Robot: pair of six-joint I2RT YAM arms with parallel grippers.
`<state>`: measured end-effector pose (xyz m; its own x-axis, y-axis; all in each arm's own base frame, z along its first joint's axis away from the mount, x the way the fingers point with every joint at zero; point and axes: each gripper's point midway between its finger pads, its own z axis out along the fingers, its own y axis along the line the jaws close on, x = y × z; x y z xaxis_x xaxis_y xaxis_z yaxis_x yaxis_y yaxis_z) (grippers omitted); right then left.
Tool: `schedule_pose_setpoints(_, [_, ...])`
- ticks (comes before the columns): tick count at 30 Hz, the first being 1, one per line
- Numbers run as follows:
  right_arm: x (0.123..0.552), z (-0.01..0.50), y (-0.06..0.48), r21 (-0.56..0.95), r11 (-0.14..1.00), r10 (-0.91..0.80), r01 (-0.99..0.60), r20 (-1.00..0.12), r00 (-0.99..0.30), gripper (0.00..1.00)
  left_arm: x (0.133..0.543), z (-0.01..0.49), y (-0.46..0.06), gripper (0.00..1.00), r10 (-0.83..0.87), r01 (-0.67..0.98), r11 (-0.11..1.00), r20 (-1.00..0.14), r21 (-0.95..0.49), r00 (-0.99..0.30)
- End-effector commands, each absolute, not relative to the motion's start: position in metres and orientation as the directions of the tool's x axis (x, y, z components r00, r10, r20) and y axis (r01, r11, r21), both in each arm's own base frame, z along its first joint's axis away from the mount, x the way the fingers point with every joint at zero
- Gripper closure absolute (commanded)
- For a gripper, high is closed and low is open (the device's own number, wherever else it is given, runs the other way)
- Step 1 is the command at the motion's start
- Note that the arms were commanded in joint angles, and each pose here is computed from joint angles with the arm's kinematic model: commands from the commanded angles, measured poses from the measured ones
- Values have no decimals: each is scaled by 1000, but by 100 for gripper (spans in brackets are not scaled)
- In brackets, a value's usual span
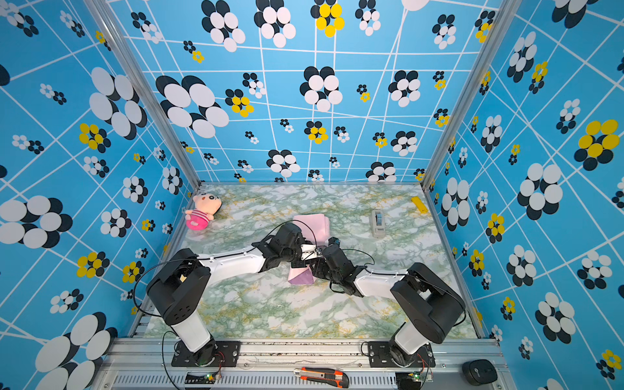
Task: Wrap a gift box in wrapping paper
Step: Fold the wrapping paper for the gift box.
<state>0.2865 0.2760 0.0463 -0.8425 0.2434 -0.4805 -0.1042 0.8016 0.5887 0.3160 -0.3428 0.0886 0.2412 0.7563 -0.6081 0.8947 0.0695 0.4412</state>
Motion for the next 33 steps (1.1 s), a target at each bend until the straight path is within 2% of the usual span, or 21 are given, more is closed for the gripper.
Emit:
schedule_pose_setpoints(1, [278, 28, 281, 575, 811, 218, -109, -470, -855, 61, 293, 71, -349, 60, 749, 935, 26, -627, 354, 217])
schedule_pose_setpoints(6, [268, 16, 278, 550, 830, 199, -93, -447, -872, 60, 292, 72, -350, 60, 745, 937, 26, -631, 350, 215])
schedule_pose_setpoints(10, [260, 11, 268, 527, 846, 195, -82, -449, -872, 68, 292, 72, -351, 60, 743, 938, 28, -635, 346, 212])
schedule_pose_setpoints(13, [259, 14, 265, 546, 834, 216, -82, -459, -861, 69, 291, 71, -350, 60, 742, 939, 29, -637, 342, 209])
schedule_pose_setpoints(26, [263, 53, 236, 672, 735, 357, -89, -495, -792, 63, 293, 73, -349, 60, 740, 938, 33, -639, 346, 209])
schedule_pose_setpoints(33, [269, 61, 214, 700, 714, 430, -35, -477, -767, 77, 293, 72, -350, 61, 741, 939, 33, -638, 342, 207])
